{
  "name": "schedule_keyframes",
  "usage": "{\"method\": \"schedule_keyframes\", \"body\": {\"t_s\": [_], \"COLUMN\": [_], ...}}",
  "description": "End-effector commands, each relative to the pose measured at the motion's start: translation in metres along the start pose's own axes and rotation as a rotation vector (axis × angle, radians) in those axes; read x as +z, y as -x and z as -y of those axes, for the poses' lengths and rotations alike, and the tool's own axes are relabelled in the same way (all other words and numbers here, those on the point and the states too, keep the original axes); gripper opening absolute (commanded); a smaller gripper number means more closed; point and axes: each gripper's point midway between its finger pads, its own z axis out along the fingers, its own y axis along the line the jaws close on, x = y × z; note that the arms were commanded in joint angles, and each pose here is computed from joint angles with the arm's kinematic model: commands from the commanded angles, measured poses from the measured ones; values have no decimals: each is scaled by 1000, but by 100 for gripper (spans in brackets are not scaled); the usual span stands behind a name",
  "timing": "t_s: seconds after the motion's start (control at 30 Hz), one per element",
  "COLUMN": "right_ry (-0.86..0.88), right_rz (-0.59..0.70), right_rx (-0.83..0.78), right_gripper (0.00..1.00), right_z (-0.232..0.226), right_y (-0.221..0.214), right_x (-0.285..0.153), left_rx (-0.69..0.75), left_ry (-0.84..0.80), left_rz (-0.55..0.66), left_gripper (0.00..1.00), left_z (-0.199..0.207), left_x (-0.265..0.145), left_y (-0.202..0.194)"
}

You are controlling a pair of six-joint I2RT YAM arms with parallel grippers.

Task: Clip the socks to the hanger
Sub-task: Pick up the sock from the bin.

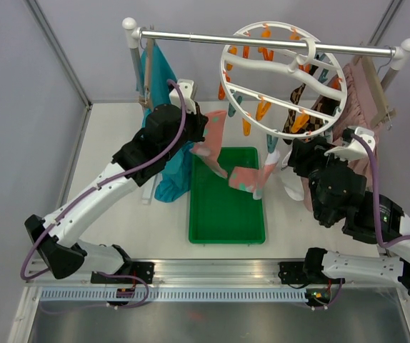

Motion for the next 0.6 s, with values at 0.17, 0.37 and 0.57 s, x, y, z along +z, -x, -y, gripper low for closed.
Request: {"method": "schedule_keyframes", "body": {"t_s": [0.17, 0.37, 0.57], "right_ry": [-207, -17, 481], "right_rz": [113, 9, -221], "right_rx": [-58, -89, -80], "right_gripper": [56, 57, 61], "right_z": [42, 4, -80], "right_y": [20, 6, -14], "right_x": [-2, 0, -35], "left_rx": [115, 128, 146], "left_ry": [115, 135, 120], "left_rz": [111, 184, 205], "left_gripper": [2, 2, 2], "left_z": [-26, -40, -35], "left_x": [6, 14, 21], "left_y": [51, 76, 99]}}
